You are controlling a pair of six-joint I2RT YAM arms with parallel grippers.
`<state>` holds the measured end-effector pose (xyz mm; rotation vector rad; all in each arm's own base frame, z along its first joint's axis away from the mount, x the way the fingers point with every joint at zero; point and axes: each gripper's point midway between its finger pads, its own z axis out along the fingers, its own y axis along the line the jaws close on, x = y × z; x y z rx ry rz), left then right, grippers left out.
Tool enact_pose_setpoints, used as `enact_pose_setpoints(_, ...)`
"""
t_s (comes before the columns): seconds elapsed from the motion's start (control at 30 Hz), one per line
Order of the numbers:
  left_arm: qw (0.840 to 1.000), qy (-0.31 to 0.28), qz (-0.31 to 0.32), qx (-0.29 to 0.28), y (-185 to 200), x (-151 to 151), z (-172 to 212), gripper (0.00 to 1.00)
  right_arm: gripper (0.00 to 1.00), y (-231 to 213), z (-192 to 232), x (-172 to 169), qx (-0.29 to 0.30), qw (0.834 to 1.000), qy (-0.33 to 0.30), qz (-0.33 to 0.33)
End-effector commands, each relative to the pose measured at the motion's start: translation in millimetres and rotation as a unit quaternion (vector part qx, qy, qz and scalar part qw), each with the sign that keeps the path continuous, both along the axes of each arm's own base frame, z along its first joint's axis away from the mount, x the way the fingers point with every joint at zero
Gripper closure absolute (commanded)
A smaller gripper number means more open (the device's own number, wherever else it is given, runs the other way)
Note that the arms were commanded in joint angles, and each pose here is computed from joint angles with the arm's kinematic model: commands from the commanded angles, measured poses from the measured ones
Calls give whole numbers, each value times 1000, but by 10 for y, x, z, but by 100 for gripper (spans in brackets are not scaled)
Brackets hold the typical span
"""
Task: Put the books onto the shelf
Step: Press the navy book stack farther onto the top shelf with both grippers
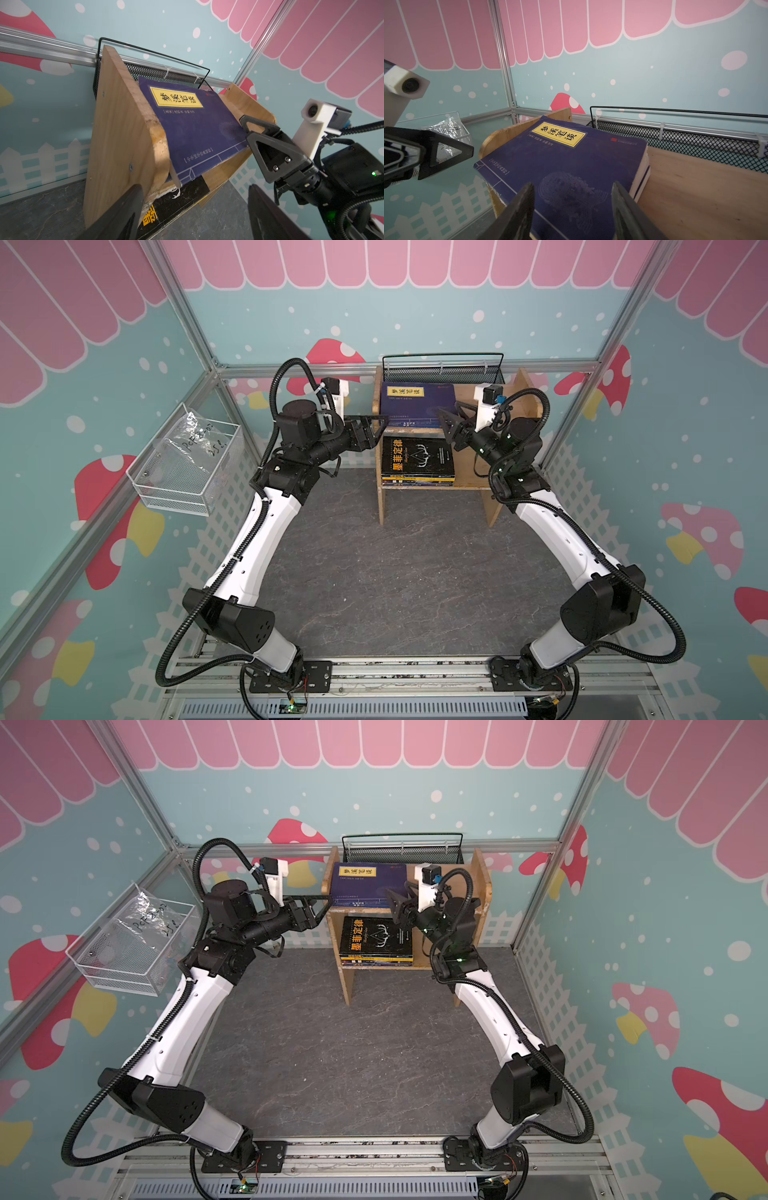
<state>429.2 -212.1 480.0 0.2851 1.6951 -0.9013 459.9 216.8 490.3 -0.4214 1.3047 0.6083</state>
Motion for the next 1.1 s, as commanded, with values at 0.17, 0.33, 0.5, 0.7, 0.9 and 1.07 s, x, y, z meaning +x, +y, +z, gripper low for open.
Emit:
enact_pose_setpoints(0.17,998,-48,-24,28,-96,69,-18,30,38,43,20,-162,-47,998,-36,12)
enact_pose_setpoints(0.33,998,-56,-11,17,-99,143,-37,38,42,72,-8,-158,-54,998,-36,19)
enact_pose_setpoints(0.5,998,-59,2,17,-91,208,-69,48,45,77,-16,-157,-56,998,-37,20)
enact_pose_setpoints(0.7,998,-59,7,27,-86,252,-128,48,46,58,-10,-152,-53,998,-34,15)
enact_pose_setpoints(0.9,997,-56,18,54,-75,273,-239,39,45,53,-39,-128,-55,998,-31,11)
enact_pose_setpoints(1.07,995,-62,28,70,-29,248,-305,32,45,42,-48,-123,-57,998,-29,7)
